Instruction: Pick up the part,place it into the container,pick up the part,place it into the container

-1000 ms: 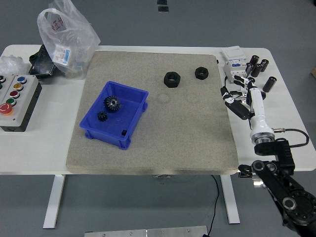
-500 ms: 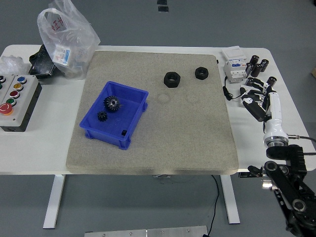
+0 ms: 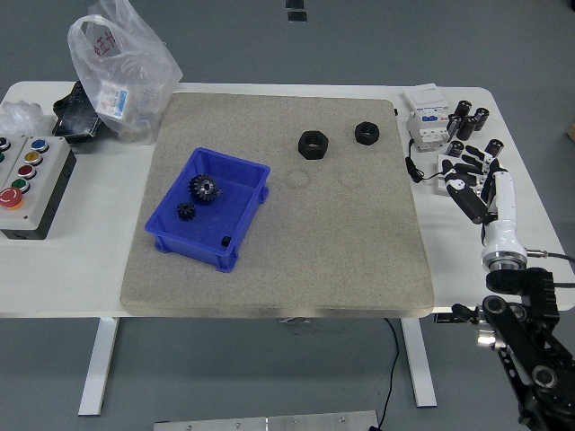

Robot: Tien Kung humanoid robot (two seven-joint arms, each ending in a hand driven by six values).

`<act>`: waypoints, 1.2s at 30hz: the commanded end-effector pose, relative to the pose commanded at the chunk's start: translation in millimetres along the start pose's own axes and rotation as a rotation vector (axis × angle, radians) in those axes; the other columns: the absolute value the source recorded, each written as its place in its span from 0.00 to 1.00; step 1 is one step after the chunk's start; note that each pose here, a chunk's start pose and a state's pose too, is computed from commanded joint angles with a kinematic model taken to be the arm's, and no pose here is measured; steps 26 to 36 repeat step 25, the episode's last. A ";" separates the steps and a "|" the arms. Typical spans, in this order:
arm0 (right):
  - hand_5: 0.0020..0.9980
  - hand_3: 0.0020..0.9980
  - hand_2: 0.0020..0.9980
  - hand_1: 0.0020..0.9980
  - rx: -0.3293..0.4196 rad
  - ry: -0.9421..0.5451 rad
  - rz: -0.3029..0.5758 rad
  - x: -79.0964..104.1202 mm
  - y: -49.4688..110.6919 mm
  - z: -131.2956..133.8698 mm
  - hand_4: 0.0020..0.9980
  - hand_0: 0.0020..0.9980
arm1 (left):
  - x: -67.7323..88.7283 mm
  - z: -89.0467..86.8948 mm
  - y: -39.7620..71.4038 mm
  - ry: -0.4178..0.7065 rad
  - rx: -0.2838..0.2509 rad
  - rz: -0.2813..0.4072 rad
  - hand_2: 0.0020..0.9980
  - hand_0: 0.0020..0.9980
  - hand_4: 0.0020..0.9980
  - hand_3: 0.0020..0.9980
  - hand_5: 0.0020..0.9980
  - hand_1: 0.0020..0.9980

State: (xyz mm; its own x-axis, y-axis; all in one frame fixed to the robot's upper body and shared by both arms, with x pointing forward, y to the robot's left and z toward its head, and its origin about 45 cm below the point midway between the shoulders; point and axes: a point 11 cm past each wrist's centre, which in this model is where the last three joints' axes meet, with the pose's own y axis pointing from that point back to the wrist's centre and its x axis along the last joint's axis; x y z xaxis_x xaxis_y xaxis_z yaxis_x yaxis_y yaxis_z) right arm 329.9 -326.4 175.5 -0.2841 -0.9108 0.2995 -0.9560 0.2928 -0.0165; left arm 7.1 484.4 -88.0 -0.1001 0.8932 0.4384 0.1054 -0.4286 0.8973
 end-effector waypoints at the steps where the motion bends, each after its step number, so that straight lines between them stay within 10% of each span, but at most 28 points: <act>1: 0.40 0.78 0.78 0.66 0.001 -0.001 0.001 0.6 -0.2 -0.1 0.76 0.50 | -0.1 0.3 0.1 0.002 -0.001 -0.001 0.60 0.61 0.63 0.63 0.26 0.63; 36: 0.41 0.78 0.77 0.67 0.030 -0.072 0.050 17.6 -9.8 -9.4 0.77 0.50 | -10.6 16.7 3.1 0.025 -0.034 -0.023 0.60 0.61 0.63 0.63 0.27 0.63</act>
